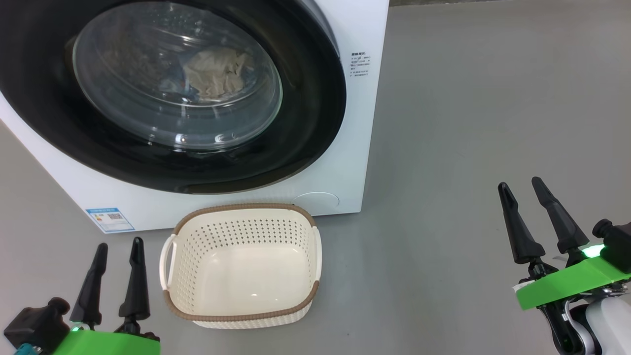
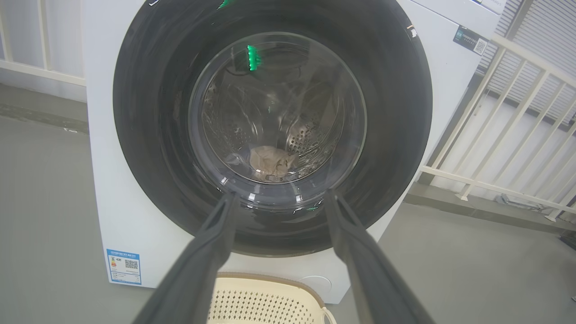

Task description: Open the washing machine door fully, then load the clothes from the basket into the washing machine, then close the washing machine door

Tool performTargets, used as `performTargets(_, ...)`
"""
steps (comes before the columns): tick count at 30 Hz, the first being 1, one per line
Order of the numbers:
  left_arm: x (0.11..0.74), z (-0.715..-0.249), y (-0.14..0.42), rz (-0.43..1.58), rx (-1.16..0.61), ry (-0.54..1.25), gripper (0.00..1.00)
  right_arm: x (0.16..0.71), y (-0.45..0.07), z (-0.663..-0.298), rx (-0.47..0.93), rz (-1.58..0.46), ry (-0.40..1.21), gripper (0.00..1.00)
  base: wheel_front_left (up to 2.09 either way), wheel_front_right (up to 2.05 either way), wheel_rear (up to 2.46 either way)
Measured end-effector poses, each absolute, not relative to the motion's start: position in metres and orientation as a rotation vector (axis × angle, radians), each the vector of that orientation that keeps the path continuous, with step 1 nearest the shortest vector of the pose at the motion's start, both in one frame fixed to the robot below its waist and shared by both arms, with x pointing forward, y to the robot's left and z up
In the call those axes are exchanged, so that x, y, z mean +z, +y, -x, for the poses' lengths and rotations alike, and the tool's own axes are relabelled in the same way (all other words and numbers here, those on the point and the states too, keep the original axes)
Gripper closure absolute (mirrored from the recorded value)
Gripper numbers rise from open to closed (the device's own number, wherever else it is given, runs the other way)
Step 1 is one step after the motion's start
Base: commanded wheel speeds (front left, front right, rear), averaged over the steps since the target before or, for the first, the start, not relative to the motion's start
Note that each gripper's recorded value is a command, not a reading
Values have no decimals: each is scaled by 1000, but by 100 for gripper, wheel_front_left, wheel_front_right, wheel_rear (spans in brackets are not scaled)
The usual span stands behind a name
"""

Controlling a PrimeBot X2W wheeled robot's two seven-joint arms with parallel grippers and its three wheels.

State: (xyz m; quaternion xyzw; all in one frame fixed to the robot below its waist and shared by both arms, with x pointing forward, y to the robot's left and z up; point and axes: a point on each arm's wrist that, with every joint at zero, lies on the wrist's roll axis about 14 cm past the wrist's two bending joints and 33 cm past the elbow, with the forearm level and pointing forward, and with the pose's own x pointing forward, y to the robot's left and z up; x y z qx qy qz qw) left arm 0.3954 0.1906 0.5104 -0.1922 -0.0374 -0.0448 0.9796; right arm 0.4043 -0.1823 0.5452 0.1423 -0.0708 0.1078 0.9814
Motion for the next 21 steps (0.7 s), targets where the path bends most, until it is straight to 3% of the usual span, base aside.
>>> performTargets(21,508,-396,190,389,-89,-69,0,537,-181,-405,215,-290,-119,0,0,0,0)
